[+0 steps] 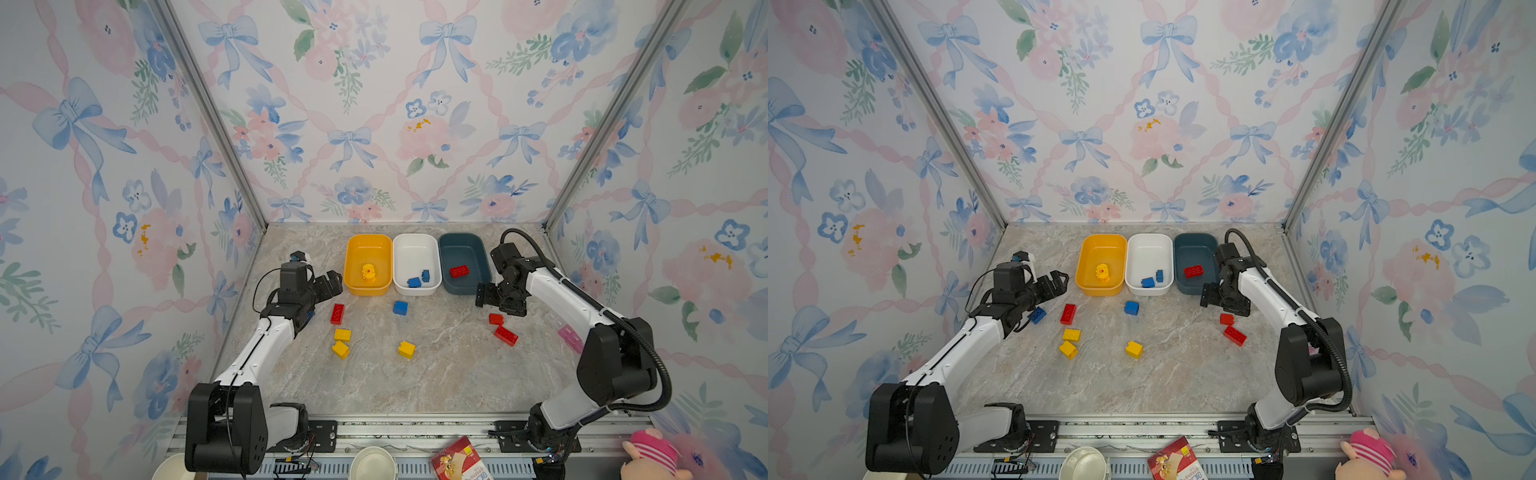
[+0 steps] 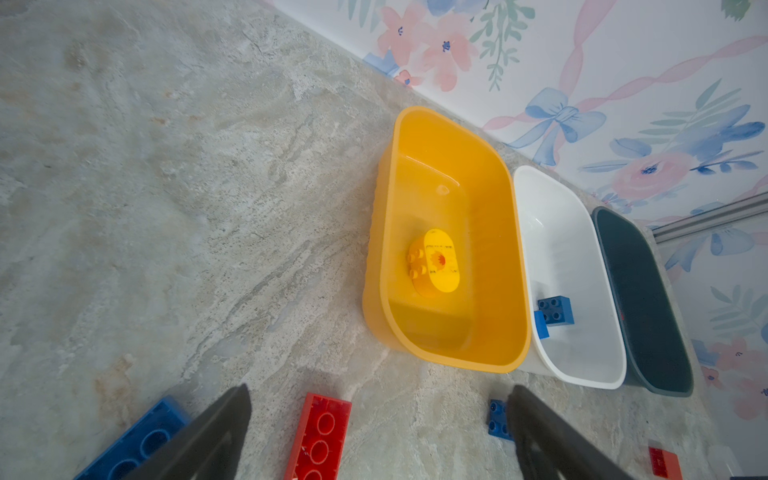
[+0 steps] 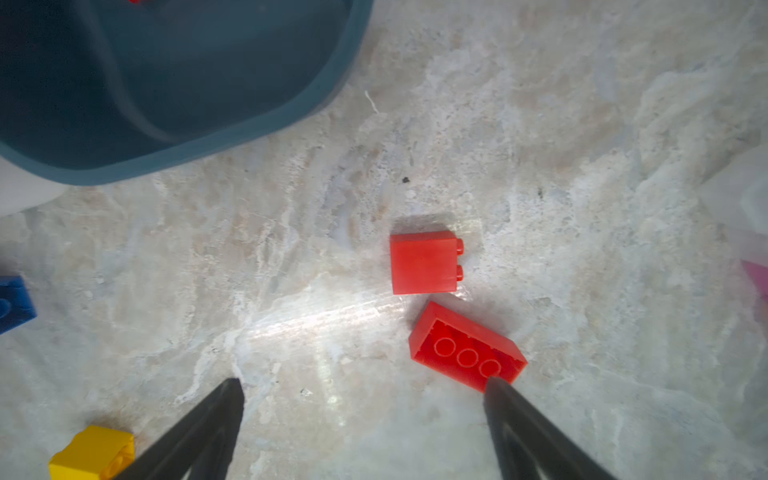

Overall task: Sort the legos into containers by color
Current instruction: 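Move the right gripper back over the small red brick, then grasp the small red 2x2 brick with the right gripper and lift it, then lower the red brick into the teal bin and open the right gripper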

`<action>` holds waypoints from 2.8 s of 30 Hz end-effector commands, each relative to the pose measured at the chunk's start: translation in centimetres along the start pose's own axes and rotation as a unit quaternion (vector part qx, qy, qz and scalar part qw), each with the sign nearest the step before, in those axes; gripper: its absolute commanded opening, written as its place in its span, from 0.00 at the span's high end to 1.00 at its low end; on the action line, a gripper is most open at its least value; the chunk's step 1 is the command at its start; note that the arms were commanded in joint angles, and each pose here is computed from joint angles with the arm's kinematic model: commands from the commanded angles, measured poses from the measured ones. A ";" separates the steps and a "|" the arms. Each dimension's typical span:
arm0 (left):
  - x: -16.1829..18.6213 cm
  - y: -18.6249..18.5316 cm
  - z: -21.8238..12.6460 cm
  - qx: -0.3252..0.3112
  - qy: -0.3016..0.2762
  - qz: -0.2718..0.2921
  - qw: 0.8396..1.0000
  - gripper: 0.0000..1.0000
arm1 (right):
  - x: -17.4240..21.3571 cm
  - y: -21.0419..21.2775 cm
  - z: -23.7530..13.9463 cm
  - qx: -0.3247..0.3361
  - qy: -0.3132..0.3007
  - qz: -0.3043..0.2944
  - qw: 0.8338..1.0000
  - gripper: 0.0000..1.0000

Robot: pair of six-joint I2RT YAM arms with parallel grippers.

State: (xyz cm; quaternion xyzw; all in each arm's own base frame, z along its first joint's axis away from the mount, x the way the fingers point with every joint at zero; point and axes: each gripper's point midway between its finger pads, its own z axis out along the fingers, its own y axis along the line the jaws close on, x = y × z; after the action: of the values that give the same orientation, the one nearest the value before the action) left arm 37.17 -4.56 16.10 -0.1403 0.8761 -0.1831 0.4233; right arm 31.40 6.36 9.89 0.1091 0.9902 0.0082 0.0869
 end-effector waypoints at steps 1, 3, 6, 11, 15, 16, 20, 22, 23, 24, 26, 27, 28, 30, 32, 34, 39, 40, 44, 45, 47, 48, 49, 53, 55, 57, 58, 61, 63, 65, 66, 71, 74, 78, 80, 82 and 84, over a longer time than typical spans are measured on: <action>0.1 0.0 -0.4 0.007 -0.005 0.004 1.000 0.02 | -0.2 -1.3 0.8 0.020 -0.007 -0.009 1.000 0.07; 0.3 0.0 -0.5 0.007 -0.005 0.003 1.000 0.02 | -0.6 -1.8 1.6 0.026 -0.008 -0.006 1.000 0.09; 0.5 0.1 -0.7 0.007 -0.005 0.001 1.000 0.02 | -1.3 -2.0 2.7 0.026 -0.013 -0.005 1.000 0.10; 0.3 0.0 -1.1 0.008 -0.011 0.001 1.000 0.02 | -1.8 -2.1 4.7 0.038 -0.008 -0.012 0.999 0.16; 0.2 -0.1 -1.1 0.009 -0.013 -0.001 1.000 0.02 | -1.6 -2.4 5.9 0.048 0.000 -0.016 0.999 0.19; 0.2 -0.1 -1.1 0.009 -0.013 -0.001 1.000 0.02 | -1.5 -2.5 6.1 0.049 0.000 -0.016 0.999 0.20; 0.1 -0.1 -1.1 0.009 -0.013 -0.003 1.000 0.02 | -1.0 -3.0 6.8 0.057 0.006 -0.012 0.998 0.25; 0.1 -0.1 -1.1 0.009 -0.012 -0.003 1.000 0.02 | -0.7 -3.3 7.1 0.059 0.010 -0.011 0.998 0.26; 0.1 -0.1 -1.0 0.009 -0.012 -0.003 1.000 0.02 | -0.6 -3.4 7.3 0.060 0.012 -0.009 0.998 0.27; 0.2 -0.1 -1.0 0.008 -0.011 -0.003 1.000 0.02 | -0.4 -3.6 7.4 0.060 0.014 -0.009 0.998 0.27; 0.2 0.0 -1.0 0.008 -0.011 -0.005 1.000 0.02 | -0.2 -3.8 7.7 0.059 0.018 -0.006 0.998 0.29; 0.3 0.0 -0.9 0.008 -0.009 -0.005 1.000 0.02 | -0.1 -3.9 7.9 0.059 0.019 -0.005 0.998 0.30; 0.4 0.0 -0.9 0.008 -0.009 -0.006 1.000 0.02 | -0.1 -4.0 8.0 0.058 0.021 -0.004 0.998 0.30; 0.5 0.1 -0.9 0.008 -0.008 -0.007 1.000 0.02 | 0.0 -4.0 8.3 0.055 0.021 -0.004 0.998 0.36; 0.5 0.1 -1.0 0.007 -0.009 -0.007 1.000 0.02 | 0.0 -3.9 8.7 0.050 0.022 -0.003 0.998 0.39; 0.6 0.2 -1.0 0.007 -0.008 -0.007 1.000 0.02 | 0.0 -3.7 8.9 0.046 0.023 -0.003 0.999 0.40; 0.7 0.2 -1.0 0.005 -0.009 -0.007 1.000 0.02 | 0.0 -3.7 9.2 0.046 0.022 -0.003 0.999 0.53; 0.6 0.2 -1.1 0.005 -0.009 -0.007 1.000 0.02 | 0.0 -3.7 9.3 0.046 0.023 -0.003 0.999 0.54; 0.6 0.3 -1.2 0.004 -0.011 -0.008 1.000 0.02 | -0.1 -3.7 9.0 0.046 0.023 -0.005 0.999 0.57; 0.6 0.3 -1.2 0.004 -0.012 -0.008 1.000 0.02 | -0.1 -3.7 8.8 0.045 0.022 -0.005 0.999 0.58; 0.6 0.3 -1.2 0.004 -0.011 -0.009 1.000 0.02 | -0.2 -3.5 8.2 0.041 0.018 -0.005 0.999 0.58; 0.6 0.3 -1.2 0.004 -0.012 -0.010 1.000 0.02 | -0.4 -3.4 7.8 0.039 0.015 -0.005 0.999 0.58; 0.6 0.3 -1.1 0.003 -0.011 -0.010 1.000 0.02 | -0.6 -3.3 7.4 0.036 0.011 -0.004 0.999 0.58; 0.6 0.3 -1.2 0.003 -0.012 -0.009 1.000 0.02 | -1.5 -2.1 4.9 0.021 -0.013 -0.011 1.000 0.58; 0.5 0.3 -1.2 0.004 -0.013 -0.009 1.000 0.02 | -2.0 -1.2 3.6 0.014 -0.027 -0.017 0.999 0.58; 1.6 0.9 -0.9 -0.002 -0.002 -0.011 1.000 0.02 | -2.6 -0.2 2.3 0.008 -0.039 -0.025 0.999 0.58; 1.8 1.0 -0.8 -0.002 0.000 -0.012 1.000 0.02 | -2.9 0.3 1.8 0.006 -0.044 -0.028 0.999 0.58; 1.9 0.9 -0.7 0.000 0.000 -0.013 1.000 0.02 | -4.2 1.9 -1.0 -0.013 -0.079 -0.034 0.996 0.58; 2.0 1.0 -0.7 0.000 0.001 -0.014 1.000 0.02 | -5.2 2.9 -2.2 -0.022 -0.097 -0.039 0.994 0.57; 2.1 1.0 -0.7 0.000 0.002 -0.014 1.000 0.02 | -6.3 3.7 -3.0 -0.030 -0.110 -0.041 0.993 0.57; 2.1 1.0 -0.8 0.001 0.001 -0.014 1.000 0.02 | -6.9 4.1 -3.2 -0.033 -0.115 -0.041 0.992 0.57; 2.1 0.9 -0.8 0.002 0.001 -0.014 1.000 0.02 | -10.1 5.9 -2.7 -0.042 -0.125 -0.047 0.990 0.57; 2.1 0.8 -1.0 0.004 -0.002 -0.015 1.000 0.02 | -11.7 7.0 -1.7 -0.044 -0.126 -0.054 0.990 0.57; 1.9 0.7 -1.2 0.005 -0.007 -0.017 1.000 0.02 | -13.0 8.1 0.4 -0.040 -0.115 -0.063 0.991 0.57; 1.8 0.7 -1.4 0.007 -0.009 -0.018 1.000 0.02 | -13.3 8.4 1.7 -0.038 -0.105 -0.064 0.992 0.57; 1.7 0.6 -1.6 0.008 -0.012 -0.018 1.000 0.02 | -13.2 8.5 2.9 -0.036 -0.094 -0.064 0.993 0.57; 1.7 0.7 -1.8 0.007 -0.016 -0.017 1.000 0.02 | -12.9 8.4 3.9 -0.033 -0.084 -0.065 0.994 0.57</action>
State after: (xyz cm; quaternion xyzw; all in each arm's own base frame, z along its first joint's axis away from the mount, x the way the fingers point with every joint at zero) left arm 34.96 -4.41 15.43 -0.1511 0.8701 -0.1901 0.4290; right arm 46.08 11.20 8.79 0.0506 0.9823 0.0210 0.1791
